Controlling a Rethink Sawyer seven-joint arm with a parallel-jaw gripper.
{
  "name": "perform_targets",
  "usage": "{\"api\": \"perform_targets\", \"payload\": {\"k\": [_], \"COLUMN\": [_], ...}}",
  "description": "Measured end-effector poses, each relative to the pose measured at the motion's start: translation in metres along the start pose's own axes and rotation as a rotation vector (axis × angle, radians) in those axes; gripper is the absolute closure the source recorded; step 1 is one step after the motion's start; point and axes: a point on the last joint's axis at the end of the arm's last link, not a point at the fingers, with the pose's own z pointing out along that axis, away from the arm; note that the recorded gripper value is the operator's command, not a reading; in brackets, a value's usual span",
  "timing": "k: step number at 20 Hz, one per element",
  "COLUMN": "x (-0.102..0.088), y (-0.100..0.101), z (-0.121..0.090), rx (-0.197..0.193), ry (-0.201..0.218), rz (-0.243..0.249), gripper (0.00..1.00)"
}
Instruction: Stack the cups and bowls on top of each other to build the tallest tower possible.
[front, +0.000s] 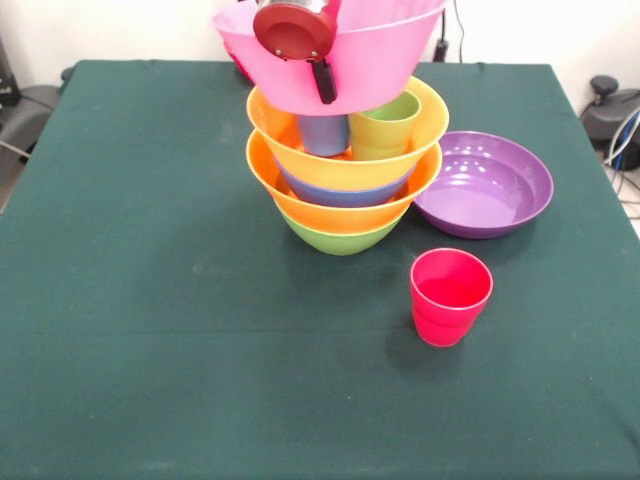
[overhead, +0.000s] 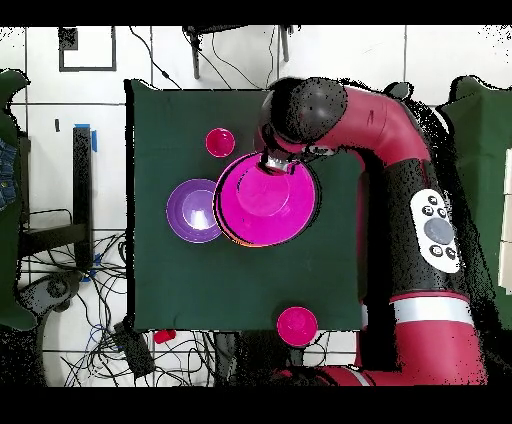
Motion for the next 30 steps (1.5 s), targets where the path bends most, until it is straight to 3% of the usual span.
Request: {"api": "perform_targets", "payload": {"k": [6, 15, 23, 30], "x": [-0.002, 0.010, 0.019, 0.022], "y": [0.014, 0.025, 0.025, 0.024], "z": [0.015, 0.034, 0.046, 0.057], "rx": [-0.058, -0.099, -0.113, -0.111], "ry": [-0.019, 0.012, 0.028, 0.034], "rz": [0.094, 0.230, 0.293, 0.302], "gripper": [1.00, 1.00, 1.00, 1.00]}}
